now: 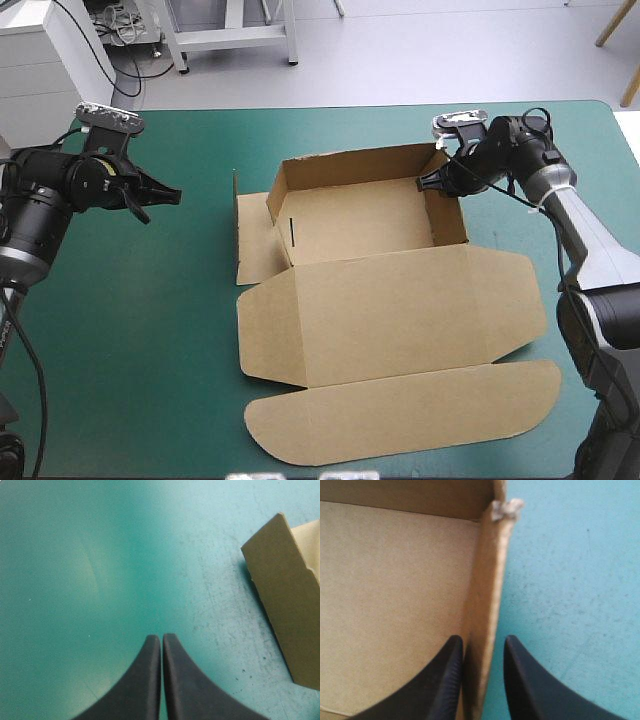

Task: Fold the box

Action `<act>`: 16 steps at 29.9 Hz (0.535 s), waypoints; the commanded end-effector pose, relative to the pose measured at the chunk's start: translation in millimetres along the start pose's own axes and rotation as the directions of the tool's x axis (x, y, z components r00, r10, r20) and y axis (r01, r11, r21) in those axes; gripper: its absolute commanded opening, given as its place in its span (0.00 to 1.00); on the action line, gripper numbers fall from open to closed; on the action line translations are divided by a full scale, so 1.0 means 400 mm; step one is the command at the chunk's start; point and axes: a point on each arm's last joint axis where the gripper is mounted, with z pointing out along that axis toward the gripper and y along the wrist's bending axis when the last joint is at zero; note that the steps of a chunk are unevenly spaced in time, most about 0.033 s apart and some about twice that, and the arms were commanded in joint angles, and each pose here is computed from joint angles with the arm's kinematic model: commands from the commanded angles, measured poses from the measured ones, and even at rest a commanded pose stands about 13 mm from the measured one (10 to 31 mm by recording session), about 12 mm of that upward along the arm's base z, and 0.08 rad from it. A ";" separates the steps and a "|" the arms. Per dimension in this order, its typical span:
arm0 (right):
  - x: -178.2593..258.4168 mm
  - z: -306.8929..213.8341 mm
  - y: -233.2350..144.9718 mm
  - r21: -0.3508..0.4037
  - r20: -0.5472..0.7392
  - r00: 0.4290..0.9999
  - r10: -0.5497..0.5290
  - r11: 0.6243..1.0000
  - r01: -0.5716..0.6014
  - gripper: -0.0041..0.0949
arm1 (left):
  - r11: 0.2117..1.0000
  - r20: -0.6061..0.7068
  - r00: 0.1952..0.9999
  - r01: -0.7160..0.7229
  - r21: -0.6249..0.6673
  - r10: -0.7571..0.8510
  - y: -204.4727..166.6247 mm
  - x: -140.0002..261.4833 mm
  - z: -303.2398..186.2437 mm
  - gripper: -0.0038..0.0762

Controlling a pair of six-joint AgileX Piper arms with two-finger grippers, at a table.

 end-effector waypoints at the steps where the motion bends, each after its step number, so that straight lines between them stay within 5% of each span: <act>1: -0.041 -0.097 0.000 0.036 0.116 0.993 -0.026 0.999 0.022 0.49 | 1.000 0.105 0.994 0.011 -0.009 -0.010 0.008 -0.024 -0.060 0.04; 16: -0.052 -0.291 0.017 0.066 0.150 0.988 -0.022 0.998 0.013 0.57 | 1.000 0.068 0.998 0.007 -0.013 -0.006 0.008 -0.015 -0.059 0.04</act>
